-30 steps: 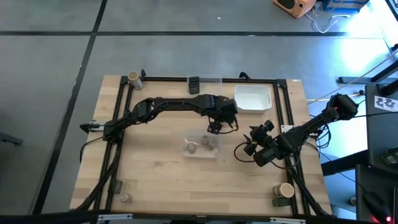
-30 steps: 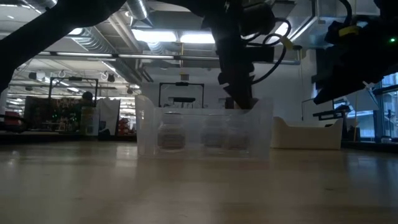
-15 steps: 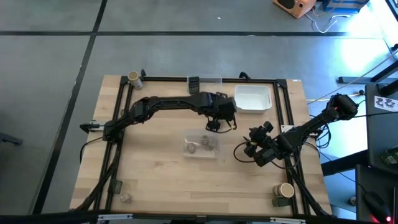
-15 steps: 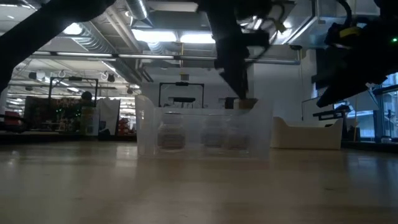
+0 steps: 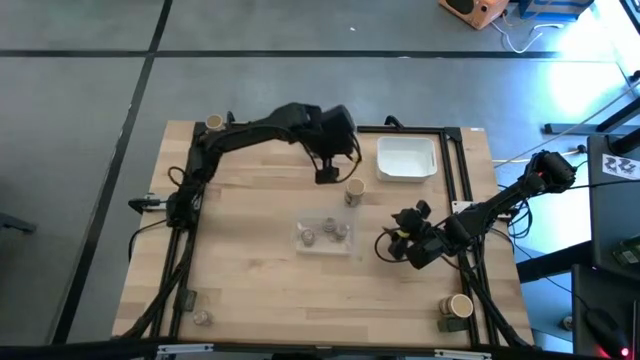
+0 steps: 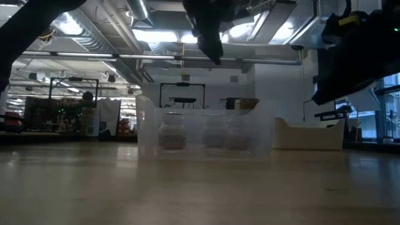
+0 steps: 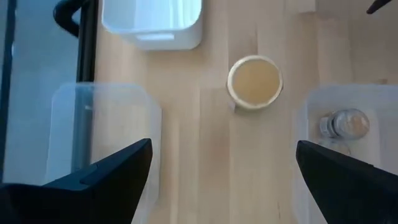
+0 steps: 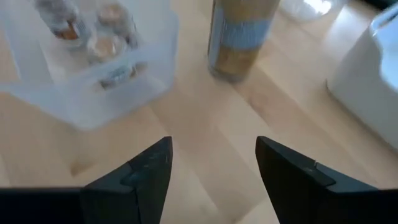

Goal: Sort spices by type
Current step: Put the bottom left brown seasoning bottle into the white bin

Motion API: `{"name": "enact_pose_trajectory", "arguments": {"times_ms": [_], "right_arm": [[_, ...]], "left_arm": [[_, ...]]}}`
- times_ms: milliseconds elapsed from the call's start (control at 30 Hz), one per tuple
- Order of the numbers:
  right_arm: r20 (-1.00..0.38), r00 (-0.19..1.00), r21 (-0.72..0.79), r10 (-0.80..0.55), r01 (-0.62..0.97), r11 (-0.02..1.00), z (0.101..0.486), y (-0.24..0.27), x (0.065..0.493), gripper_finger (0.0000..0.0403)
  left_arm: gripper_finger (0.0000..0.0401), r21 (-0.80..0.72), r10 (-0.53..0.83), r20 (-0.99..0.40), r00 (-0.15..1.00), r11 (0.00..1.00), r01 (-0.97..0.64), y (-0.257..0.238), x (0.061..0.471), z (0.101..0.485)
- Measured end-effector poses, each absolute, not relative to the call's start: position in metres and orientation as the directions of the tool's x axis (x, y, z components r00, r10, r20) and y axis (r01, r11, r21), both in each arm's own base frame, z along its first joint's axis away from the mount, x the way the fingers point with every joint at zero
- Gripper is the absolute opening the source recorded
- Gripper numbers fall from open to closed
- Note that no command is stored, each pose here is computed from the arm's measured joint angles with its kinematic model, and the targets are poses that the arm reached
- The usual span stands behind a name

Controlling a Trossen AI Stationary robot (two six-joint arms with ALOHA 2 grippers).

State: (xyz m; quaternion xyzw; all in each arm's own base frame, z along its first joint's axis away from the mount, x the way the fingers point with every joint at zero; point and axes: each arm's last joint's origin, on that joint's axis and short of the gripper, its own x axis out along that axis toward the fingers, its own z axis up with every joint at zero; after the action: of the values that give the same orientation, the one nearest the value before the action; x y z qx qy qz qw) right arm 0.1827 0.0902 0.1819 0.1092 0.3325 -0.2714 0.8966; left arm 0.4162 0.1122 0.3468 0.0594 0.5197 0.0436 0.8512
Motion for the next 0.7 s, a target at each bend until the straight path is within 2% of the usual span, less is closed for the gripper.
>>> {"name": "enact_pose_trajectory", "arguments": {"times_ms": [200,500,700], "right_arm": [[-0.585,0.658,-0.019,-0.474,0.573,0.819,0.185,0.089,0.186,0.0232],[-0.478,0.676,-0.130,-0.561,0.577,0.806,0.201,0.088,0.194,0.0232],[-0.535,0.659,-0.152,-0.529,0.541,0.827,0.213,0.070,0.212,0.0232]], "left_arm": [[0.0379,0.123,0.128,-0.895,0.427,0.992,-0.039,0.112,0.395,0.338],[0.0379,0.114,0.162,-0.806,0.570,0.986,-0.121,0.094,0.338,0.320],[0.0379,0.125,0.184,-0.731,0.657,0.983,-0.136,0.080,0.296,0.300]]}}
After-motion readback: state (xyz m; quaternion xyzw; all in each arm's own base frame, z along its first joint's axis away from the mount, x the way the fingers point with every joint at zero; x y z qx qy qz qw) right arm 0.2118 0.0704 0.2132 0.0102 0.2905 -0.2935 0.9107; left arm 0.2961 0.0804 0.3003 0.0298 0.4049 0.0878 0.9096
